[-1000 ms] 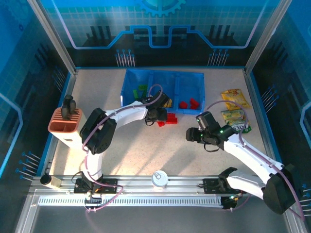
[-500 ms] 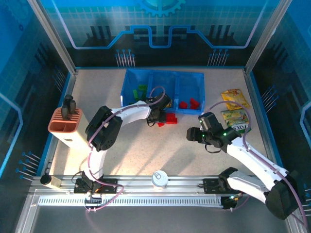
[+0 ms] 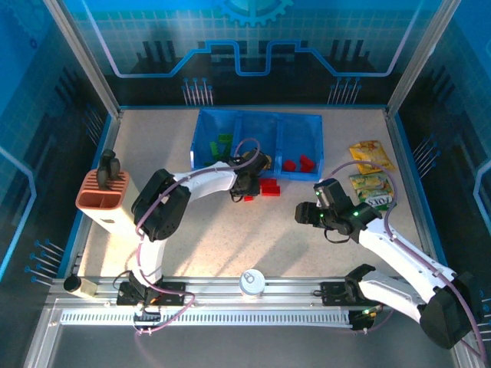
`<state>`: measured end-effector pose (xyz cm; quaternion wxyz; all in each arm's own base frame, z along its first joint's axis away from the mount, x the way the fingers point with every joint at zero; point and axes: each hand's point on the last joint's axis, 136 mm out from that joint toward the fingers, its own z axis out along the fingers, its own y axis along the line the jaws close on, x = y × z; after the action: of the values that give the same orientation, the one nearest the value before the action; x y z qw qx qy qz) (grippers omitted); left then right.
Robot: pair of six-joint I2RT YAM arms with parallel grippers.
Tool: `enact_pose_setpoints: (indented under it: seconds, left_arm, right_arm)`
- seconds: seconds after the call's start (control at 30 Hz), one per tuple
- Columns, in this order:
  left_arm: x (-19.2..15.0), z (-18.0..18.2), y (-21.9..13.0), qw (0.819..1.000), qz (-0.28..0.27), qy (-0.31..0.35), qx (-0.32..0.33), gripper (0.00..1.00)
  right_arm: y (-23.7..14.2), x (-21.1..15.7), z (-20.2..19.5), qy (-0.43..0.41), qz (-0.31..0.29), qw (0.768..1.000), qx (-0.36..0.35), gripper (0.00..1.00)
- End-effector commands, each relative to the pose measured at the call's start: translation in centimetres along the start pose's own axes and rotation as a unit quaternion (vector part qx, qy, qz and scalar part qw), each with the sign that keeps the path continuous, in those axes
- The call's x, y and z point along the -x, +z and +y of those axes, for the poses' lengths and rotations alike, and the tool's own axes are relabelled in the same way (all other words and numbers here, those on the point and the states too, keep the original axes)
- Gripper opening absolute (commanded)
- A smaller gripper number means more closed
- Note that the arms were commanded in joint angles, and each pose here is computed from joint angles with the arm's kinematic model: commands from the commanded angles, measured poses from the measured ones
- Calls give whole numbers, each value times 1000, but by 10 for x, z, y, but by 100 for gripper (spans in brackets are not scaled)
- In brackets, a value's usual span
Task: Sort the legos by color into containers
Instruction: Pick up the lego from the center of the table, then place the lego in the container.
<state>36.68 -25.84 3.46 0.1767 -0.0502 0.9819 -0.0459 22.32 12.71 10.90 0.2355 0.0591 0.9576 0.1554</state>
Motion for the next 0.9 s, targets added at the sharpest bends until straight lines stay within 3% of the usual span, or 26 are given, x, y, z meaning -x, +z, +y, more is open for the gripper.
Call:
enact_pose_setpoints:
  seconds: [0.0,0.27,0.37,0.43,0.67,0.87]
  left_arm:
    - [-3,5,-20,1000,-9,-5,8,35]
    - [17,-20,-65,997,-53,4,-54,35]
    - [31,-38,-86,993,-75,15,-93,35]
    - [41,-52,-99,989,-86,25,-116,35]
    - [74,-114,-138,966,-131,83,-205,37]
    - [100,-146,-127,965,-131,113,-196,36]
  right_arm:
    - [0,1,-5,13,-7,1000,-4,65]
    - [-3,1,-10,15,-12,1000,-13,65]
    - [-9,-3,-45,49,-5,993,-106,65]
    - [-8,-6,-56,68,7,990,-124,65]
    - [-8,-12,-55,85,-1,992,-90,66]
    - [-5,-20,-45,88,5,995,-48,66]
